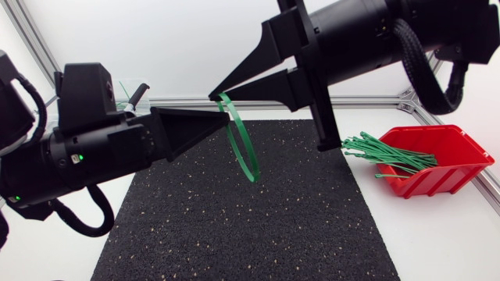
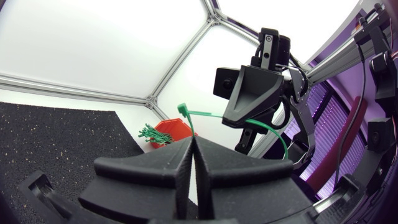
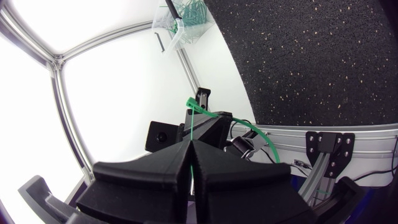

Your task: Take a green cable tie from the red box, thread the tail through the head to close it, then place it in the transparent bin on the left.

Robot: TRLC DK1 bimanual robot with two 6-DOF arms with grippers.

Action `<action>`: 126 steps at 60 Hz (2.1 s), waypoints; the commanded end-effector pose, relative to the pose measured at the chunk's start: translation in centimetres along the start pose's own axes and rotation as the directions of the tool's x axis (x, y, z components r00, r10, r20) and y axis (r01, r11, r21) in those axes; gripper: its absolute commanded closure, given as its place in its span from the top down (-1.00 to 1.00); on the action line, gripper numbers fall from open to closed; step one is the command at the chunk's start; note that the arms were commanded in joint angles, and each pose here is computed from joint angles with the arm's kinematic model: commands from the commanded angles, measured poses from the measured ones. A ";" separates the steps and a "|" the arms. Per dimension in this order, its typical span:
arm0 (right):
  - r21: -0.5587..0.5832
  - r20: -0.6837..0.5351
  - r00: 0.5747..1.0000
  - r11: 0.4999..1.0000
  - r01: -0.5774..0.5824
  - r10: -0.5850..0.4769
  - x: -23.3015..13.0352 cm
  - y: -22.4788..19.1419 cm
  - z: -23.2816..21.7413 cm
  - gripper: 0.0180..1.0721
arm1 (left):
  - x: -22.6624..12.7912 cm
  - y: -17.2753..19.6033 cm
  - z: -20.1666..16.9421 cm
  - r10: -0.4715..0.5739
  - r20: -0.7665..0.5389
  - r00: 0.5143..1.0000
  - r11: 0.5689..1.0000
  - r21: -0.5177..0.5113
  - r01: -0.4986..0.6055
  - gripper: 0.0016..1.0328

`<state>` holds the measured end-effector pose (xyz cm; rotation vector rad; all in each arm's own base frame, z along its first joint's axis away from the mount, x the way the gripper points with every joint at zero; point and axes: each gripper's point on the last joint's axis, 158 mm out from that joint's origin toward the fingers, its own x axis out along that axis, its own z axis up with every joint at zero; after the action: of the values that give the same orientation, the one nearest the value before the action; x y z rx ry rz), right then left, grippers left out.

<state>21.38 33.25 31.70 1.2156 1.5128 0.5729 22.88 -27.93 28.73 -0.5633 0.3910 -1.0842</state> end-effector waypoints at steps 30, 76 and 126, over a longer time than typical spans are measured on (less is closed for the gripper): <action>0.028 -0.002 1.000 1.000 -0.007 0.007 -0.4 -0.5 -0.4 -0.88 | 0.5 0.2 0.4 -0.008 -0.001 1.000 1.000 -0.021 0.008 -0.94; 0.038 0.011 1.000 0.999 -0.006 0.006 0.0 -0.6 0.5 -0.88 | 0.3 0.1 0.8 -0.005 0.009 1.000 1.000 -0.015 0.006 -0.94; 0.061 0.019 1.000 0.998 0.012 -0.013 0.7 -1.3 1.6 -0.88 | 0.1 -0.2 1.0 -0.011 0.014 1.000 1.000 -0.015 0.012 -0.94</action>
<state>21.89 33.03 31.13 1.2244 1.5015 0.5631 23.54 -27.97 27.90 -0.5630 0.4138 -1.0724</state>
